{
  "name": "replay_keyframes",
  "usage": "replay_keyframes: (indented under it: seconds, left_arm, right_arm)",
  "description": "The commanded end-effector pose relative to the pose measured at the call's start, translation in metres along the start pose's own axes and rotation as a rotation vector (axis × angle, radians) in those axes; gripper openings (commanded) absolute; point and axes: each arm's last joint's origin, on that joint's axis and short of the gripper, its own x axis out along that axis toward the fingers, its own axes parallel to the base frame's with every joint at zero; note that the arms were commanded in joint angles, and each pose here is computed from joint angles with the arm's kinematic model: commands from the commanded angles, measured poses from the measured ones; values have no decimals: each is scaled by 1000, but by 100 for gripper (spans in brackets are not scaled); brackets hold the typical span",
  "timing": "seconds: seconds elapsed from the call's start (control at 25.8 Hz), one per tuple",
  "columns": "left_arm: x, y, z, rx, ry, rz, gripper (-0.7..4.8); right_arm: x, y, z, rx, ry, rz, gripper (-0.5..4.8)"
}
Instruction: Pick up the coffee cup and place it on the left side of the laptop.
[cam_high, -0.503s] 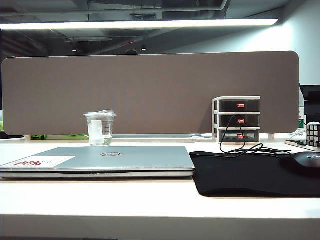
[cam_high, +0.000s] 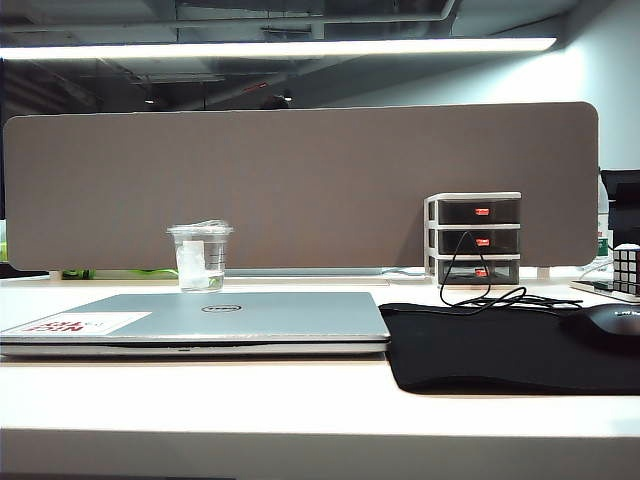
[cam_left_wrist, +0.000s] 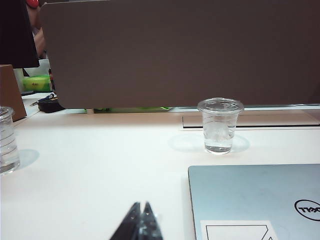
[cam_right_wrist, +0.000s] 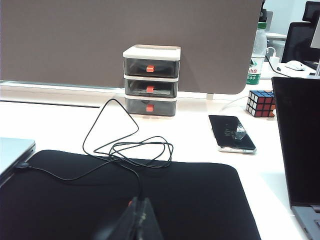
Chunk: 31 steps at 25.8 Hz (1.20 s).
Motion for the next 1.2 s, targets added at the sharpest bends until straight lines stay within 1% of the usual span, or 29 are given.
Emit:
replay_keyframes:
  seconds: [0.04,0.08,0.12,0.23,0.35,0.39,0.5,0.81,0.93,1.01,1.08,1.12,1.2]
  left_arm:
    - [0,0,2,-32,-14,-16,-5]
    - [0,-1,2,-43,-14,-32,-5]
    - [0,-2,2,-53,-15,-84,-5]
    - [-1,-5,2,-51,-18,-196,-5]
    - [-1,-8,2,-50,-20,-294,-5]
    - [-1,-9,2,-50,-21,-319,-5]
    - [-2,-10,2,-49,-23,-366,-5]
    - [-2,-10,2,-51,-24,-369,-4]
    - [-2,-10,2,-112,-13,-369,-4]
    - [-2,-10,2,-195,3,-371,-5]
    - [-2,-10,2,-201,5,-370,-4]
    - [-2,-10,3,-203,-1,-370,11]
    - [-2,-10,5,-246,-11,-372,60]
  right_arm:
    - [0,3,-2,81,4,103,-1]
    - [0,4,-2,90,9,141,-1]
    - [-1,8,-3,113,21,282,-1]
    - [-4,15,-2,117,23,539,-1]
    - [-7,19,-2,115,21,716,-1]
    - [-8,20,-2,115,21,744,-1]
    - [-8,20,-2,115,21,771,-1]
    - [-8,20,-2,115,21,771,-1]
    - [-8,20,-2,115,21,770,-1]
    - [-8,20,-2,115,21,770,-1]
    - [-8,20,-2,115,21,770,-1]
    - [-8,20,-2,115,21,771,-1]
    - [-8,20,-2,115,21,771,-1]
